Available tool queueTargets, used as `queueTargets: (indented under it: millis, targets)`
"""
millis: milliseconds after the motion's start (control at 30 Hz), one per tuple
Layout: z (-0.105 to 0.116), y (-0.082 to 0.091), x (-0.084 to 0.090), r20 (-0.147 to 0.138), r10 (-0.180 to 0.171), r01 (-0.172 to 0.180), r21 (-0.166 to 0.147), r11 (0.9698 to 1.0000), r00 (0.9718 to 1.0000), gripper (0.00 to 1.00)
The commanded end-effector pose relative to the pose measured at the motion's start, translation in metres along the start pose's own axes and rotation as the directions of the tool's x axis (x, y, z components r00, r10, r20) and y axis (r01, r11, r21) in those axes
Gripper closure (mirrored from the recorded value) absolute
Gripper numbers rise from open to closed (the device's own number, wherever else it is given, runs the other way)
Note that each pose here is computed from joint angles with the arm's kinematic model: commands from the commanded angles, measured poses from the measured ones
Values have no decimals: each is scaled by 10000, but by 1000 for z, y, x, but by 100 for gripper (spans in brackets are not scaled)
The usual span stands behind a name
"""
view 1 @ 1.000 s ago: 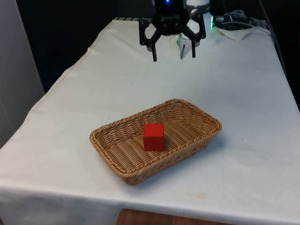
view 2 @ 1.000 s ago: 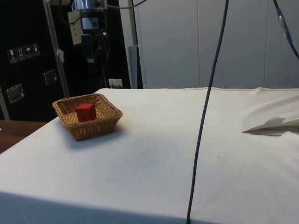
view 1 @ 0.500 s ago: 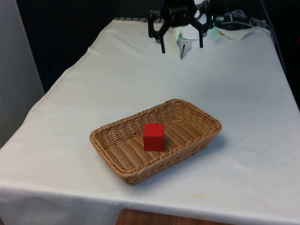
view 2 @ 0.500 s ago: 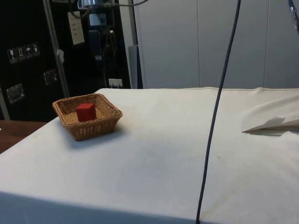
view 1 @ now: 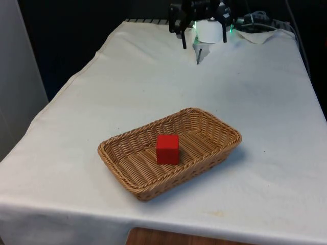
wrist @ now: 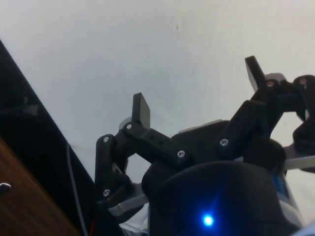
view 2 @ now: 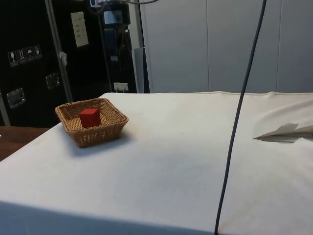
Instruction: Pick up the cube and place it into the basket.
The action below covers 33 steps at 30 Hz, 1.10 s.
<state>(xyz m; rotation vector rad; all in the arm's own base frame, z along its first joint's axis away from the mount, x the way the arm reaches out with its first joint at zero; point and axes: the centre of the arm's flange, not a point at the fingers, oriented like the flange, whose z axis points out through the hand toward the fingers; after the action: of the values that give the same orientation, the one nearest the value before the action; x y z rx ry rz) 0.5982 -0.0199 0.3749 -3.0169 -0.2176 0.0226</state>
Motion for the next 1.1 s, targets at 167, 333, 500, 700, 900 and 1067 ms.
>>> queueTargets:
  millis: [167,333,500,700,900,1067]
  targets:
    - [-1,-2,-13,-51,164,-164,-41,9999,9999,0]
    - [-1,-3,-22,21,320,-320,-13,9995,9995,0]
    - [0,-3,-27,57,464,-464,-79,9989,9989,0]
    - [-1,-3,-33,49,622,-620,-268,9977,9981,0]
    - [0,-2,-39,10,760,-758,-539,9957,9971,0]
    - [0,-2,-42,-27,848,-848,-735,9937,9964,0]
